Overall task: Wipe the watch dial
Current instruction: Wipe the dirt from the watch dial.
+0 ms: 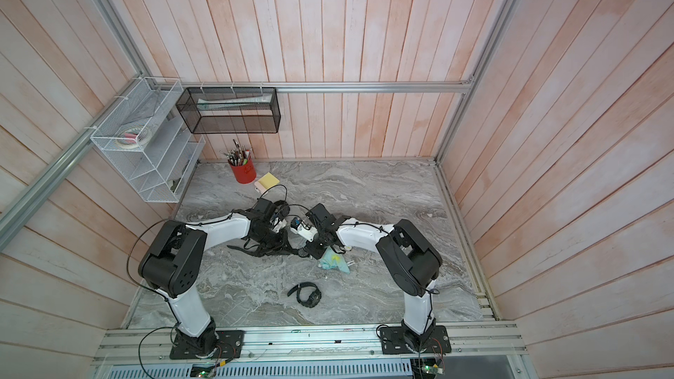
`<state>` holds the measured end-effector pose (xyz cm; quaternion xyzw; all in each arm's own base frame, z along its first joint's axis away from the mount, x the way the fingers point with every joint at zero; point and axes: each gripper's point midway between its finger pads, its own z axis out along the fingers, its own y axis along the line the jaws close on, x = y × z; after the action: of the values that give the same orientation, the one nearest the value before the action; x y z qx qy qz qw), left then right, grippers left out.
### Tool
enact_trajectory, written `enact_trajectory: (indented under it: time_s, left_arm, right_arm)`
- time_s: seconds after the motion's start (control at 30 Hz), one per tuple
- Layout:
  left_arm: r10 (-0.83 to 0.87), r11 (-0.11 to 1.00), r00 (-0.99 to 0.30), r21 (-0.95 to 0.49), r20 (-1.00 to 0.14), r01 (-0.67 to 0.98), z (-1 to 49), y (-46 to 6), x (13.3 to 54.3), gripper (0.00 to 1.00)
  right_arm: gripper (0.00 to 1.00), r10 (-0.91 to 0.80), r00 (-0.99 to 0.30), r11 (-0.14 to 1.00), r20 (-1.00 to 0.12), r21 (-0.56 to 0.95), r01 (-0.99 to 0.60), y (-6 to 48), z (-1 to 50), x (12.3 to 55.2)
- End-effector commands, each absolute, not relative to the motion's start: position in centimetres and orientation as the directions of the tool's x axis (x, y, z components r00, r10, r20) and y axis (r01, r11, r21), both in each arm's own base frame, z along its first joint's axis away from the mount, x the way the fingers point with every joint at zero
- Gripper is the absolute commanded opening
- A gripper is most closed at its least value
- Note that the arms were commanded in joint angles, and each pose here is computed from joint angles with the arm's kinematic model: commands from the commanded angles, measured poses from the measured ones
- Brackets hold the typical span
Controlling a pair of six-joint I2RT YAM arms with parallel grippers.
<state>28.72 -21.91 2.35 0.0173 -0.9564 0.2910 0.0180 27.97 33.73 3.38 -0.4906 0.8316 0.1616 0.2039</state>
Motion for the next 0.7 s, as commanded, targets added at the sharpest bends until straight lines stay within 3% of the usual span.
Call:
enact_trajectory:
  time_s: [0.0, 0.3, 0.43, 0.53, 0.67]
  left_arm:
    - [-0.039, 0.838, -0.999, -0.545, 0.003, -0.034, 2.4, -21.7, 29.3, 0.15]
    - [-0.037, 0.844, -0.999, -0.536, -0.016, -0.023, 2.8, -22.1, 29.7, 0.15]
    - [-0.051, 0.843, -0.998, -0.538, -0.032, -0.026, 3.5, -22.2, 30.1, 0.14]
    - [-0.058, 0.84, -0.998, -0.541, -0.037, -0.029, 3.8, -22.3, 30.4, 0.14]
    - [-0.066, 0.837, -0.997, -0.546, -0.039, -0.034, 4.0, -22.3, 30.6, 0.14]
  right_arm:
    - [0.0, -0.738, -0.518, 0.584, -0.432, -0.024, -0.812, 30.6, 2.0, 29.5]
    - [0.0, -0.658, -0.459, 0.557, -0.597, 0.024, -0.83, 32.3, 7.6, 28.7]
    - [0.0, -0.637, -0.384, 0.439, -0.668, 0.094, -0.894, 34.4, 10.0, 26.5]
    - [0.0, -0.693, -0.331, 0.364, -0.64, 0.085, -0.927, 35.6, 8.6, 25.0]
    - [0.0, -0.751, -0.355, 0.335, -0.558, 0.141, -0.931, 35.8, 5.6, 24.3]
